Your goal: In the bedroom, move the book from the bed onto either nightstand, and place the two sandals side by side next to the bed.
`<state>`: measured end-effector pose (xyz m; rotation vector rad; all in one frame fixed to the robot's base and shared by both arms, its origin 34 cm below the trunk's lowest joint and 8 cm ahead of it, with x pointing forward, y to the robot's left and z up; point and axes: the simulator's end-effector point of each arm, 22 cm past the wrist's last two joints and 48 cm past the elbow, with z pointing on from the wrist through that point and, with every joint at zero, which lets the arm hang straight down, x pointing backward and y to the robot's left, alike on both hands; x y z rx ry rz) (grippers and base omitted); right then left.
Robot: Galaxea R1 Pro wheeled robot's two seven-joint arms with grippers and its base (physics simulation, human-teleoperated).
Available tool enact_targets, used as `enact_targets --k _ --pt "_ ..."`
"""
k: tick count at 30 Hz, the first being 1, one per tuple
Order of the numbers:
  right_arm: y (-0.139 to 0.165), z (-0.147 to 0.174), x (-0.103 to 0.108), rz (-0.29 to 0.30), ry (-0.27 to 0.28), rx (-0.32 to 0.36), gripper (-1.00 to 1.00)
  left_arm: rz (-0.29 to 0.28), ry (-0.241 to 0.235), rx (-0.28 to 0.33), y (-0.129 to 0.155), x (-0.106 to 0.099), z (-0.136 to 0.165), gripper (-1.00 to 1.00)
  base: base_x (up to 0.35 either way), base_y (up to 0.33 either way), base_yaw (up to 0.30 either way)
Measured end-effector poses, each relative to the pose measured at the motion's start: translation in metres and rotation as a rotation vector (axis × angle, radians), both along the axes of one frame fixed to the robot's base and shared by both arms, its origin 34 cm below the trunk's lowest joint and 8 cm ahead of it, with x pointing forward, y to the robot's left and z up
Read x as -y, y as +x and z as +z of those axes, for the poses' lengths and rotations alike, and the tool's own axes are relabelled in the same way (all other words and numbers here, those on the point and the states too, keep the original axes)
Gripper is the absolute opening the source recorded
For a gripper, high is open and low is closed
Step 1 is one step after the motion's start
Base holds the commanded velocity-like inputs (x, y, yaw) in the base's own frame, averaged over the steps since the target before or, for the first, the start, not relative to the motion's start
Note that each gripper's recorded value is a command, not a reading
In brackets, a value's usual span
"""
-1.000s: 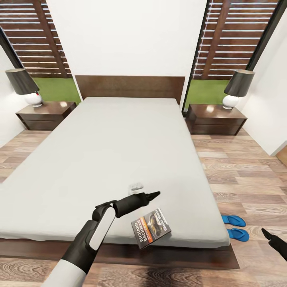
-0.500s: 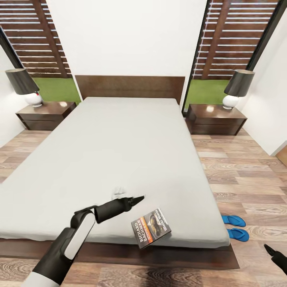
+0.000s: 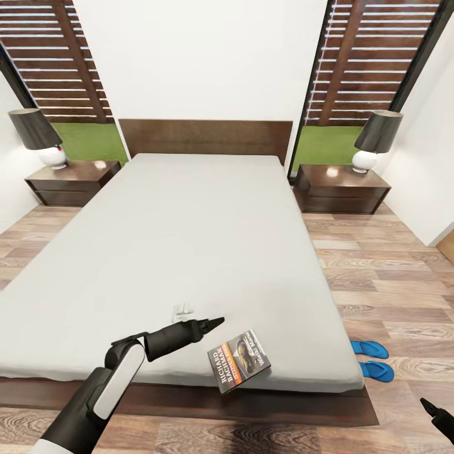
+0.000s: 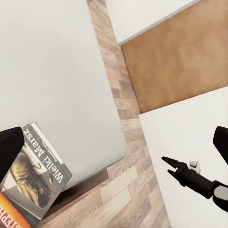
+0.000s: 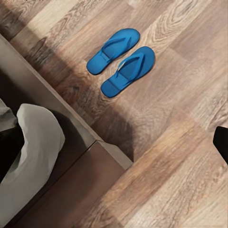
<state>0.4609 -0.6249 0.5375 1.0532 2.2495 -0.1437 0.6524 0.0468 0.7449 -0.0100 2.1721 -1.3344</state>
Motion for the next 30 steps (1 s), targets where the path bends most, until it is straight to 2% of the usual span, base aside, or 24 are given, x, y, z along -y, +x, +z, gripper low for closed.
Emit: enact_targets --k 3,6,8,30 --pt "0.000 0.000 0.000 0.000 0.000 0.000 1.00 0.001 0.000 0.000 0.000 0.000 -0.001 1.00 0.000 0.000 0.000" --pt "0.005 0.006 0.006 0.009 -0.045 0.024 1.00 0.004 0.006 -0.023 -0.003 -0.002 -0.011 1.00 0.000 0.000 0.000" --pt "0.005 0.006 0.006 0.010 -0.048 0.025 1.00 0.004 0.006 -0.024 -0.003 -0.002 -0.011 1.00 0.000 0.000 0.000" --pt "0.005 0.007 0.007 0.010 -0.051 0.026 1.00 0.002 0.003 -0.026 -0.004 0.000 -0.011 1.00 -0.006 0.000 0.000"
